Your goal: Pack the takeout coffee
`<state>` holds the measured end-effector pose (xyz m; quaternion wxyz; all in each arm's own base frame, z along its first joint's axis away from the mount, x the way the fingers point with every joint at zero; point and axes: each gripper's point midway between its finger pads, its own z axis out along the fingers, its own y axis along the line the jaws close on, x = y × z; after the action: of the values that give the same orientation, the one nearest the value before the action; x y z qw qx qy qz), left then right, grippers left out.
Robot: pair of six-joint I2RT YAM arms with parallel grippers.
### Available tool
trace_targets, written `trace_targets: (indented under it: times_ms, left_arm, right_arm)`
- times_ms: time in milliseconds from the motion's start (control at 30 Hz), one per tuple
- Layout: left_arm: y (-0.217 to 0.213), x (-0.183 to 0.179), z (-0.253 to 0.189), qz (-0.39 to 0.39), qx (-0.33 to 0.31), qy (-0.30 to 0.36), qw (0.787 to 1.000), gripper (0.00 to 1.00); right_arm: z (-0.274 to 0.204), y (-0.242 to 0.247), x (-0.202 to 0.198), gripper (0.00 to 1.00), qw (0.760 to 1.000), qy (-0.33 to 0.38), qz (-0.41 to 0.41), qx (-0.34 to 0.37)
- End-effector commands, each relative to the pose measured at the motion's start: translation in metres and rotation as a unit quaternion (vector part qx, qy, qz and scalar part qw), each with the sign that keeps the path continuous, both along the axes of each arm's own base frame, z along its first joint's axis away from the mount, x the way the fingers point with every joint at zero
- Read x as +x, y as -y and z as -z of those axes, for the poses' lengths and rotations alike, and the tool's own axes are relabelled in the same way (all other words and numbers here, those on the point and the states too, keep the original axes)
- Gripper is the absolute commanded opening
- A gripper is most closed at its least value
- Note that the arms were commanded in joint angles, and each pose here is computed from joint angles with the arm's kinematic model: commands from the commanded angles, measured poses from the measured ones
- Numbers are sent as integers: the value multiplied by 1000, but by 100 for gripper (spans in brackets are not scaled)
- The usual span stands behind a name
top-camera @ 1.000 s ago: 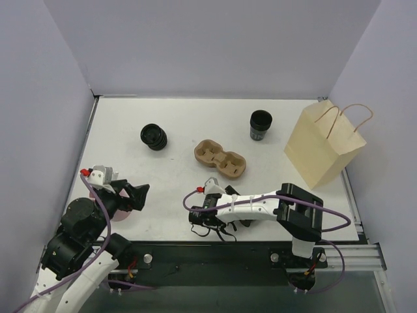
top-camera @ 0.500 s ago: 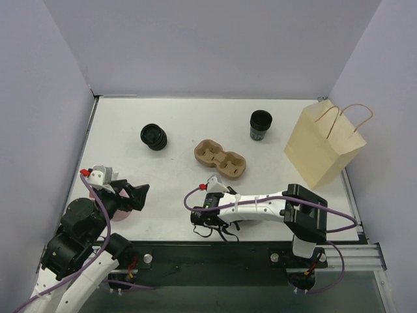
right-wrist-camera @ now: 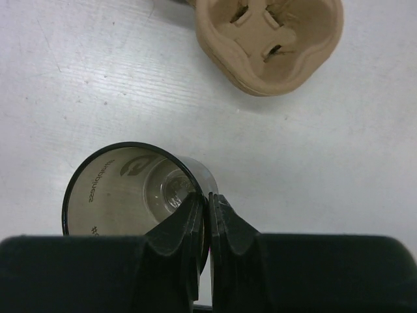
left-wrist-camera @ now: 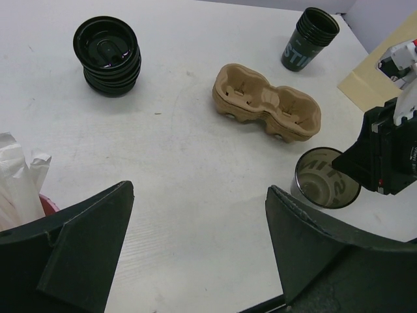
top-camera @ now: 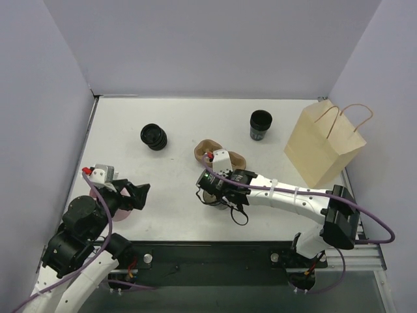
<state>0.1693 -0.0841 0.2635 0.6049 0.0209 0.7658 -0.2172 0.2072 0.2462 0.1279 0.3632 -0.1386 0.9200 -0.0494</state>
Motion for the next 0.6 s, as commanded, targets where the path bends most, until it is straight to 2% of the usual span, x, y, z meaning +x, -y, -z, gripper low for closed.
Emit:
trace_targets:
  times_ms: [0,100,233,367,567]
  left_arm:
    - [3,6,-13,-1,4,-6,1000,91]
    - [7,17,-3,-8,31,-45,999,89]
    - [9,31,-5,-11,73,-64,995,86]
    - [9,51,-24,-26,107,-59,992,86]
    - [13,94,-18,-61,176,-97,978,86]
  right_arm:
    - [17,-17,4,3,998,-28,-2,52]
    - [30,-19,6,4,997,-40,9,66]
    - [39,-16,9,6,996,-38,20,77]
    - [43,-11,10,16,996,-39,28,77]
    - [22,0,9,34,995,-22,20,91]
